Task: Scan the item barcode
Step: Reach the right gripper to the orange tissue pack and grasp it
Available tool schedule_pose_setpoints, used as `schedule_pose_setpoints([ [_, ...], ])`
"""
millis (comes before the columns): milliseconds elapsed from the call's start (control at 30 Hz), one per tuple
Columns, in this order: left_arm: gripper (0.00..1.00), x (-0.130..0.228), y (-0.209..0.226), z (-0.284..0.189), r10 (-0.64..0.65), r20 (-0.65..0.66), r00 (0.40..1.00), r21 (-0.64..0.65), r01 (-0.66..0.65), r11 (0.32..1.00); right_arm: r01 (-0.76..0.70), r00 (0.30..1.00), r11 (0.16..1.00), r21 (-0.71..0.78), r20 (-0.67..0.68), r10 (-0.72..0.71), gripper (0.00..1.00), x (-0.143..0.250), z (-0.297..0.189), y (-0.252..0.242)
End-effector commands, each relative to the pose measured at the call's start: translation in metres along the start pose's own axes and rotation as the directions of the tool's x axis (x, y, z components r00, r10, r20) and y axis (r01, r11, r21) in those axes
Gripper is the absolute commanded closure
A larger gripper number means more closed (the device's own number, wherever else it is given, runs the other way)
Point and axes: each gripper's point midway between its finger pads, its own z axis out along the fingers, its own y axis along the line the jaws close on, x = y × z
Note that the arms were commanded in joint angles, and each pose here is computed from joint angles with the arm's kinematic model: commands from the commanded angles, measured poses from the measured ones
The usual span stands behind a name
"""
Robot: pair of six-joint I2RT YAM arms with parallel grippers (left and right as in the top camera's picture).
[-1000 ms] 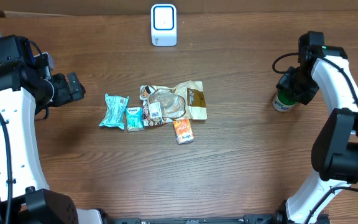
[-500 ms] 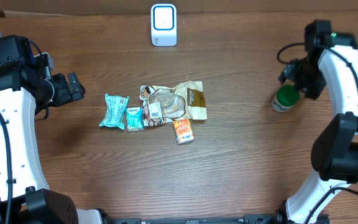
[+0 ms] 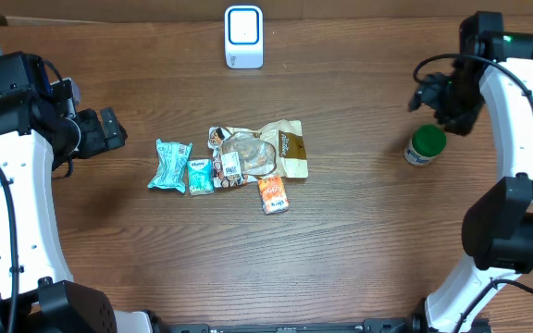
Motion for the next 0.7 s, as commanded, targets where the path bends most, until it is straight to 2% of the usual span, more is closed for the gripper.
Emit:
schedule_pose_setpoints([
  [0,0.00,-0.001,-0.004,-0.003,0.012,0.011,1.000,0.007,-0.012,1.000,0.173,0.979,0.959,-0.223,-0.063,-0.192,0.17,0.033,-0.001,0.058],
  [67,0.00,-0.001,-0.004,-0.003,0.012,0.011,1.000,0.007,-0.012,1.000,0.214,0.967,0.943,-0.253,-0.080,-0.241,0.00,0.047,0.009,0.077],
  [333,0.00,-0.001,-0.004,-0.003,0.012,0.010,1.000,0.007,-0.012,1.000,0.354,0.885,0.878,-0.322,-0.189,-0.426,0.00,0.128,0.054,0.128],
  [533,0.00,-0.001,-0.004,-0.003,0.012,0.010,1.000,0.007,-0.012,1.000,0.444,0.802,0.838,-0.318,-0.276,-0.529,0.25,0.195,0.087,0.140],
  [667,0.00,-0.001,-0.004,-0.003,0.012,0.011,1.000,0.007,-0.012,1.000,0.406,0.816,0.863,-0.299,-0.306,-0.490,0.30,0.212,0.105,0.139],
])
